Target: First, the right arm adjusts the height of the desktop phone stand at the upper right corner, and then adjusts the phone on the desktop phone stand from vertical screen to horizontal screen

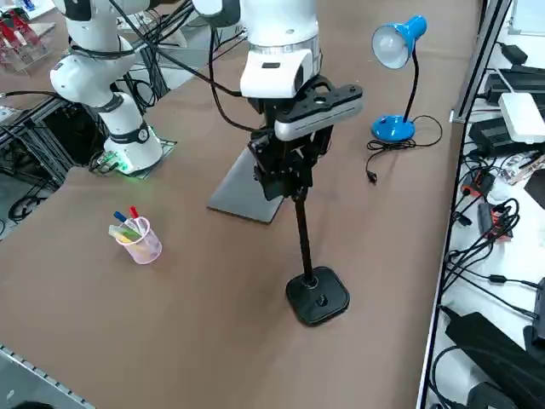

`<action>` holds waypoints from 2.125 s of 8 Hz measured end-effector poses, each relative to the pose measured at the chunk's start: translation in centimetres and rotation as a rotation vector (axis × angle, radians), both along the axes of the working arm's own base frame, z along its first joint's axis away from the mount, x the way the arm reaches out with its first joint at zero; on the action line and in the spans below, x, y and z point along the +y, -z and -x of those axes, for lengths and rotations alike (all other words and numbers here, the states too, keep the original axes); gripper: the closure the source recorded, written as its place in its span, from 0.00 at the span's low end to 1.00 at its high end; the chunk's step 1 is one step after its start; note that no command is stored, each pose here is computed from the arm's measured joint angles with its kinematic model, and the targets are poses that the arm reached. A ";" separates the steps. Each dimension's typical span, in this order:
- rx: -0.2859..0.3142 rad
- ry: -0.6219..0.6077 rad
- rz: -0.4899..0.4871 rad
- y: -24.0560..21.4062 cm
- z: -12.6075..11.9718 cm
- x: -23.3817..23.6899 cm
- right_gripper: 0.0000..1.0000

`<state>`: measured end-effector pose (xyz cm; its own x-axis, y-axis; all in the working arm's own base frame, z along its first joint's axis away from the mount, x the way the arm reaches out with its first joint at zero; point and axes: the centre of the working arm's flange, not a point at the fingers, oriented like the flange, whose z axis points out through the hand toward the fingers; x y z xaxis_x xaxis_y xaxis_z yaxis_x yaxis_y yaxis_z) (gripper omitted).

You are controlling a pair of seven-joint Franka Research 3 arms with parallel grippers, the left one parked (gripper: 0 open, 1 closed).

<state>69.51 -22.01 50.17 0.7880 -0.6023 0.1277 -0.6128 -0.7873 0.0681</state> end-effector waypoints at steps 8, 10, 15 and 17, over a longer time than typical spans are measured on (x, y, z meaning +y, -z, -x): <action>0.021 0.048 -0.014 5.6 -1.0 -0.5 0.70; 0.036 0.055 -0.027 7.6 -1.1 -0.6 0.70; 0.045 0.056 -0.019 11.0 -1.8 -0.9 0.70; 0.039 0.057 -0.017 11.0 -1.8 -1.0 0.69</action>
